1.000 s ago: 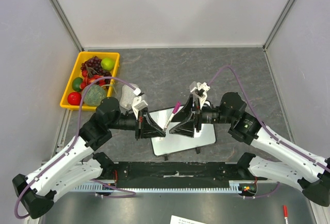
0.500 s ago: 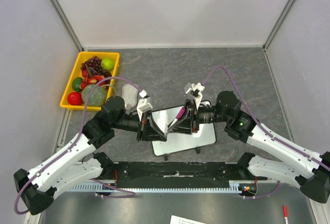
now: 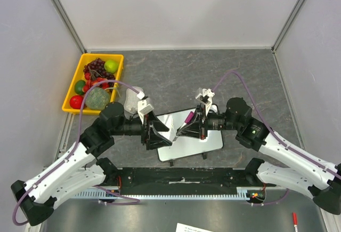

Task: Write a sentence on the whiteboard
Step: Pass from the left arm to the right, then hold the whiteboard at the center of the board.

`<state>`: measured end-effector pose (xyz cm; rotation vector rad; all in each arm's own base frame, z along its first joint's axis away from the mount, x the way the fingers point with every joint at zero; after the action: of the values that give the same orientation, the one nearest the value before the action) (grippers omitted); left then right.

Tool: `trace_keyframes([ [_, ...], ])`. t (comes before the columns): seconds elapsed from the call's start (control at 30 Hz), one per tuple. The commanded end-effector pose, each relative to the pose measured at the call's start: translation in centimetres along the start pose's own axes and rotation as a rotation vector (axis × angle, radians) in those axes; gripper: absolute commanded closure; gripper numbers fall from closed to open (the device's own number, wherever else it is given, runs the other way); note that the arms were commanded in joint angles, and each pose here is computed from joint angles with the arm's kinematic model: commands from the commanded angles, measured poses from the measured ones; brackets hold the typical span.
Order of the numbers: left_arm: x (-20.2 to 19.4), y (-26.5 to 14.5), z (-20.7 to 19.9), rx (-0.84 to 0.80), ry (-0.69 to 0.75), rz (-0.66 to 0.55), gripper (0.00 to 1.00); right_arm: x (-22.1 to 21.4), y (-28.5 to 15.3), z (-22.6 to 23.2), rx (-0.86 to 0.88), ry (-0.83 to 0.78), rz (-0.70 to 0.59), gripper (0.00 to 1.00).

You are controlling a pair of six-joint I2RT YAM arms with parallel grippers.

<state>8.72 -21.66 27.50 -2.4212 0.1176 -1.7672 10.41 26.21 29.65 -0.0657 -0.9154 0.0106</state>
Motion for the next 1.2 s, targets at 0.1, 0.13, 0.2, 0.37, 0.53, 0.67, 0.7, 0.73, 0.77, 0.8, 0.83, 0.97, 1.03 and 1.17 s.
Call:
trace_keyframes([
  [0.1,-0.9,-0.3,5.1,0.406,-0.119,-0.006,0.21,0.1,-2.3,-3.4,-0.329,-0.042,-0.117,1.0],
  [0.13,-1.1,-0.5,5.9,0.471,-0.143,-0.001,0.2,0.3,-2.7,-3.8,-0.365,-0.048,-0.146,1.0],
  [0.2,-1.5,-1.3,7.4,0.593,-0.188,-0.002,0.2,0.5,-3.6,-4.5,-0.44,-0.055,-0.199,1.0],
  [0.37,-2.8,-4.3,10.8,0.793,-0.331,-0.068,0.18,0.9,-5.1,-6.0,-0.579,-0.066,-0.312,1.0],
  [0.53,-4.8,-5.8,12.3,0.782,-0.423,-0.109,0.18,1.4,-5.6,-6.7,-0.621,-0.068,-0.398,1.0],
  [0.67,-6.8,-5.2,12.9,0.672,-0.459,-0.144,0.2,1.8,-5.1,-7.0,-0.61,-0.068,-0.421,1.0],
  [0.7,-7.3,-5.0,13.0,0.631,-0.472,-0.16,0.21,1.9,-4.8,-7.1,-0.602,-0.069,-0.424,1.0],
  [0.73,-6.8,-4.7,13.0,0.578,-0.444,-0.206,0.22,1.9,-4.7,-7.2,-0.599,-0.065,-0.425,1.0],
  [0.77,-7.3,-4.5,13.0,0.542,-0.446,-0.225,0.23,2.0,-4.5,-7.1,-0.588,-0.064,-0.431,1.0],
  [0.8,-7.3,-4.3,12.8,0.498,-0.434,-0.255,0.24,2.0,-4.3,-7.2,-0.58,-0.062,-0.43,1.0],
  [0.83,-7.8,-4.1,12.7,0.469,-0.433,-0.268,0.25,2.1,-4.1,-7.3,-0.576,-0.063,-0.433,1.0],
  [0.97,-8.9,-3.6,12.3,0.392,-0.385,-0.275,0.28,2.5,-3.4,-7.1,-0.544,-0.068,-0.45,1.0],
  [1.03,-9.2,-3.5,12.2,0.372,-0.368,-0.258,0.31,2.5,-2.8,-6.9,-0.531,-0.072,-0.456,1.0],
  [1.17,-9.9,-3.4,12.0,0.348,-0.333,-0.255,0.38,2.0,-0.9,-6.4,-0.535,-0.089,-0.467,1.0],
])
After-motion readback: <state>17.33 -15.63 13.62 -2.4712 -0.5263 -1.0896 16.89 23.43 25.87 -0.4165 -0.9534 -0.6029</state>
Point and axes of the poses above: each gripper's point midway between its finger pads, its own y axis out along the fingers, its own z axis along the line the jaws close on, x = y × z, the point moved 5 cm from there along -y, back along the fingers, and after that the axes turned 9 degrees about y, right-handed, at the moved point
